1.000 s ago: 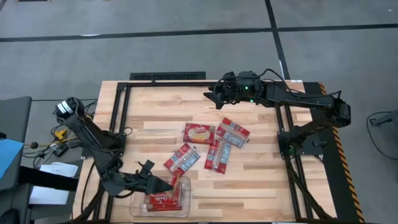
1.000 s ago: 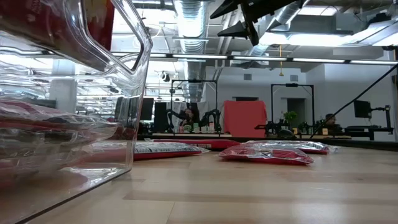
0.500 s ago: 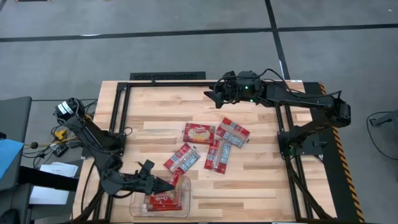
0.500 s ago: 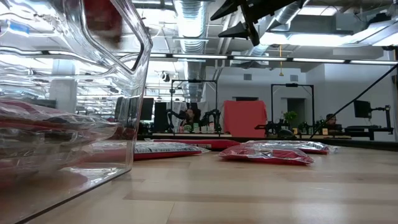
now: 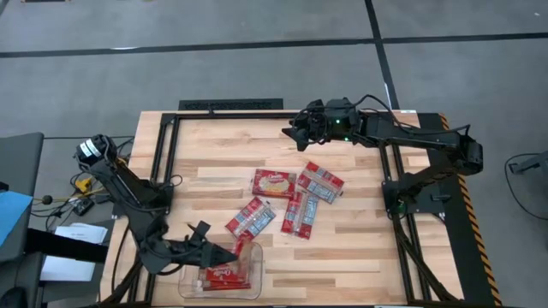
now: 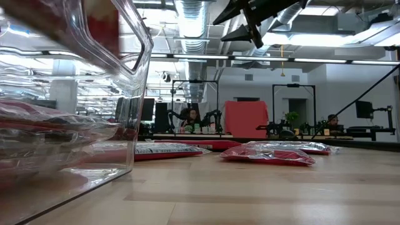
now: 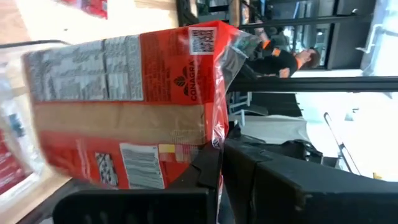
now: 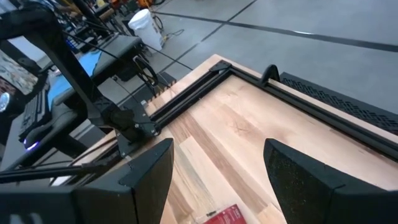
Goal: Sort popcorn bags into baskets
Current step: Put the red popcorn bag into the transparent bin
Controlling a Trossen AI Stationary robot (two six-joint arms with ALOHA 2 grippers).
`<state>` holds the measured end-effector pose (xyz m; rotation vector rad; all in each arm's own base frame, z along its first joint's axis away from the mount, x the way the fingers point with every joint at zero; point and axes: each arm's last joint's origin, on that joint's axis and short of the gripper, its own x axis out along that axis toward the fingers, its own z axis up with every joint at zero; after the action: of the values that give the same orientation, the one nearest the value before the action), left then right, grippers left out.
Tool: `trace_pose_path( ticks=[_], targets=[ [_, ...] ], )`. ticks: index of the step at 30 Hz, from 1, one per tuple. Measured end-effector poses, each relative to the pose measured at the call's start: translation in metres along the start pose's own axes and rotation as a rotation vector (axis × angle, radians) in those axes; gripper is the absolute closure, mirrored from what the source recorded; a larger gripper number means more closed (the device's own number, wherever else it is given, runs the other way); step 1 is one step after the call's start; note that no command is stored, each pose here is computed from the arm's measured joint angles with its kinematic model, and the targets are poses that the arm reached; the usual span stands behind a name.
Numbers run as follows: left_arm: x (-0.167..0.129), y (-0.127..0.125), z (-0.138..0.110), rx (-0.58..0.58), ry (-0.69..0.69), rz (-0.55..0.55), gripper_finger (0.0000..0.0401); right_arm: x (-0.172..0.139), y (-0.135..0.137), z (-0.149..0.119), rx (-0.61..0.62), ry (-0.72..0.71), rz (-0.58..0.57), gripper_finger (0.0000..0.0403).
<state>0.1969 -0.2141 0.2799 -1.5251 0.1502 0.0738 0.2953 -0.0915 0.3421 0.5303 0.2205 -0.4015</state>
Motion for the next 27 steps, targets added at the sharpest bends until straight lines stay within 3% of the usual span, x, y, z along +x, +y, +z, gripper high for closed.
trace_pose_path(
  ticks=[8, 27],
  targets=[
    [-0.001, 0.011, 0.001, -0.017, -0.009, 0.083, 0.0401, 0.0, 0.0, 0.0, -0.004, -0.006, -0.014, 0.0128],
    [0.003, 0.03, -0.008, -0.041, -0.005, 0.144, 0.0401, 0.0, -0.001, 0.0, -0.01, -0.017, -0.038, 0.0128]
  ],
)
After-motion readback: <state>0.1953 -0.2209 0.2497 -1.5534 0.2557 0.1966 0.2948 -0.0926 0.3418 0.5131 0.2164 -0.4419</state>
